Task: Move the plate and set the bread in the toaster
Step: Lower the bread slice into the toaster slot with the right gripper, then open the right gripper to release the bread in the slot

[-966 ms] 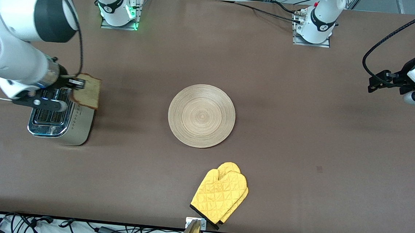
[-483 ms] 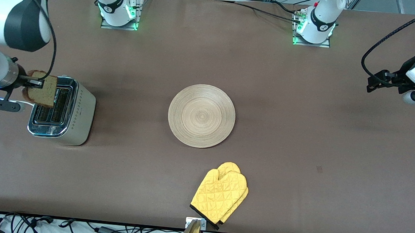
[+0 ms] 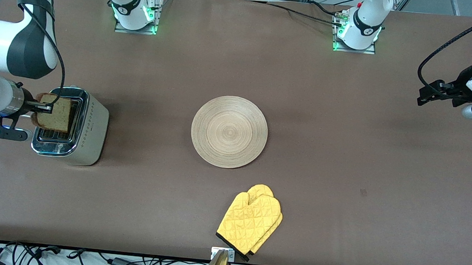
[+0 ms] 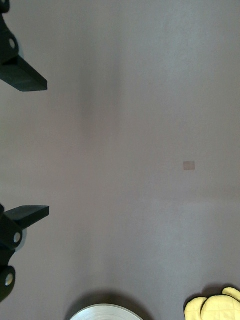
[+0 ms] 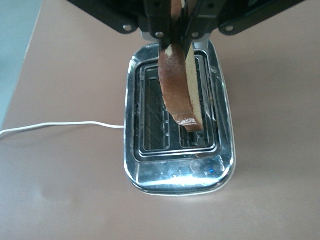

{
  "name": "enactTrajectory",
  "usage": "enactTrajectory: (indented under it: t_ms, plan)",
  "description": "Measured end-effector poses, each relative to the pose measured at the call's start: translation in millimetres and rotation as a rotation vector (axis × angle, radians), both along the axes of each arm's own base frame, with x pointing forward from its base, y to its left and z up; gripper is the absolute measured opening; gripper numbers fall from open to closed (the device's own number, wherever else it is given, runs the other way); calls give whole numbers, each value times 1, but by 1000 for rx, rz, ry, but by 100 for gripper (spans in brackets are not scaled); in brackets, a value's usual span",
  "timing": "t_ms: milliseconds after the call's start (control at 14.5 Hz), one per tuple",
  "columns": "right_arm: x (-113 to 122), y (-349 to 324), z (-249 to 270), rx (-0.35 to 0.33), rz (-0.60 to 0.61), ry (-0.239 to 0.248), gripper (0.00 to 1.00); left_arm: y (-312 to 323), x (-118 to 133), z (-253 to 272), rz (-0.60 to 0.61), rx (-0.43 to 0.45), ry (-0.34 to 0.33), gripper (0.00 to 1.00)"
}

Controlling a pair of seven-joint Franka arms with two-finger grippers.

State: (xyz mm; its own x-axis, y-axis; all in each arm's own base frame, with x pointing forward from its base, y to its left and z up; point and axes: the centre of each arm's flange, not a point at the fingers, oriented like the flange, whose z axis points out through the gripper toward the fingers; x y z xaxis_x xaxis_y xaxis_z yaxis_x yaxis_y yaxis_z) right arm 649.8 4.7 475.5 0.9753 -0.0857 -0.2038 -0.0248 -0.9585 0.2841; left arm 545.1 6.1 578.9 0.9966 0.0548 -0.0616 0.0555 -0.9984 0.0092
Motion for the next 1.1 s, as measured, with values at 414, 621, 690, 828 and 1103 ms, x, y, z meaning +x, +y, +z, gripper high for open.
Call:
enactTrajectory:
  t_ms: [414,621,690,828,1103]
  plan:
    - [1,0,-13,4,-1,14,9,-2,1,-1,-2,-3,-1,100]
    - [3,0,-19,4,-1,19,9,-2,1,-1,-4,-3,-1,100]
    - [4,1,-23,10,-3,21,9,-3,1,-1,-4,-3,-1,100]
    - [7,0,-30,13,-4,24,9,-3,1,-1,-4,-3,-1,100]
    - [9,0,-44,26,-9,31,9,-3,0,-1,-4,-3,0,100]
